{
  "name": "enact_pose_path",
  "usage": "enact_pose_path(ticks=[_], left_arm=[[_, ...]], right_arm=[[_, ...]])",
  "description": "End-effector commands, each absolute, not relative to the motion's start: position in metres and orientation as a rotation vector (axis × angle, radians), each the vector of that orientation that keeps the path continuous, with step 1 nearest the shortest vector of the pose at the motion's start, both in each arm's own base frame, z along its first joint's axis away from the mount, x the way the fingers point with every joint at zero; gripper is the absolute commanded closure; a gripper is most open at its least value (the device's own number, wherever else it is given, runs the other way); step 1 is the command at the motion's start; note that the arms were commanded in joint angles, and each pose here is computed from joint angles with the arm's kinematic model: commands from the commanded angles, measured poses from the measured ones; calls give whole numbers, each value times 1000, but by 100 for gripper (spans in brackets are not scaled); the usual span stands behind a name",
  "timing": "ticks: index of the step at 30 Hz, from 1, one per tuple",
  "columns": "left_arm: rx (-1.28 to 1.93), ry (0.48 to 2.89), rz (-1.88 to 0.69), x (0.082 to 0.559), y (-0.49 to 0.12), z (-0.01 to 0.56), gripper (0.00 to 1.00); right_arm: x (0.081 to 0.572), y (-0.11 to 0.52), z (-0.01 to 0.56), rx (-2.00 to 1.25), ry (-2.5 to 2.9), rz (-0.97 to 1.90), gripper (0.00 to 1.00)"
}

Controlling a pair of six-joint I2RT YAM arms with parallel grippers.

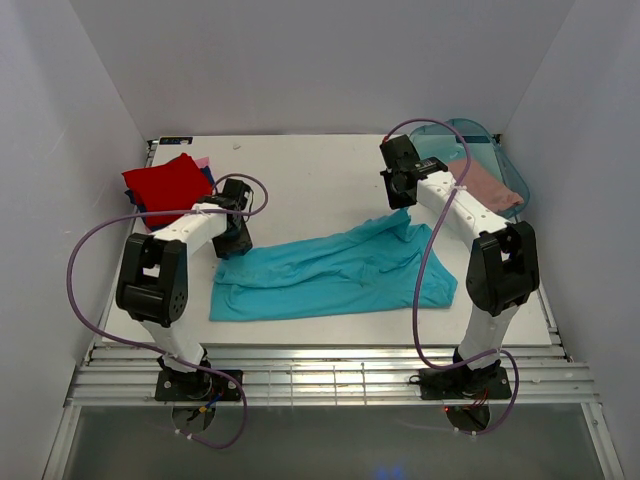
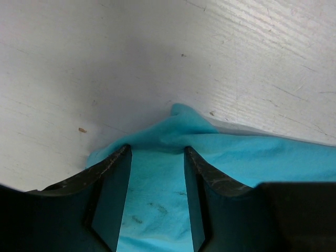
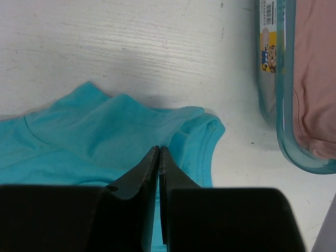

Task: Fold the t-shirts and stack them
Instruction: Fold the other side of the tshirt into a rectangle

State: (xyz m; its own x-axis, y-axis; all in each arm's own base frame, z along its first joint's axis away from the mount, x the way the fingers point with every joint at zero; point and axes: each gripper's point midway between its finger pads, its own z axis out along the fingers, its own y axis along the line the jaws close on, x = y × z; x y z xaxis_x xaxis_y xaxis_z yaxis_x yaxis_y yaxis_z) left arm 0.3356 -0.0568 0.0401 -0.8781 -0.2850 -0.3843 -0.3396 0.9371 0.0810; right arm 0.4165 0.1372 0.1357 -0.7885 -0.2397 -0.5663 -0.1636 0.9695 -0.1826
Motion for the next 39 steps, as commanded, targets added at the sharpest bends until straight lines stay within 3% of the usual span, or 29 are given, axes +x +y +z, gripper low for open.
enact_pose_path(ticks=[1, 7, 10, 11, 14, 18, 29, 39], left_arm=[[-460, 2682, 238, 342, -52, 39, 44], [-437, 2696, 311, 340, -44, 24, 50], [-422, 2697, 341, 342, -41, 18, 64], [-419, 2692, 340, 345, -42, 19, 76], [-410, 2686, 349, 353, -42, 18, 100], [-412, 2643, 345, 370, -44, 29, 100], [-451, 2328, 233, 390, -38, 133, 100], [-388, 2486, 173, 343, -45, 86, 100]], right_arm=[[420, 136, 156, -280, 2438, -150, 92], [419, 135, 157, -278, 2436, -145, 92], [417, 134, 158, -278, 2435, -145, 92], [416, 133, 158, -280, 2437, -148, 92], [416, 131, 159, -281, 2432, -165, 92], [418, 129, 163, -283, 2422, -178, 92], [400, 120, 201, -278, 2373, -169, 92], [345, 103, 193, -264, 2491, -156, 92]])
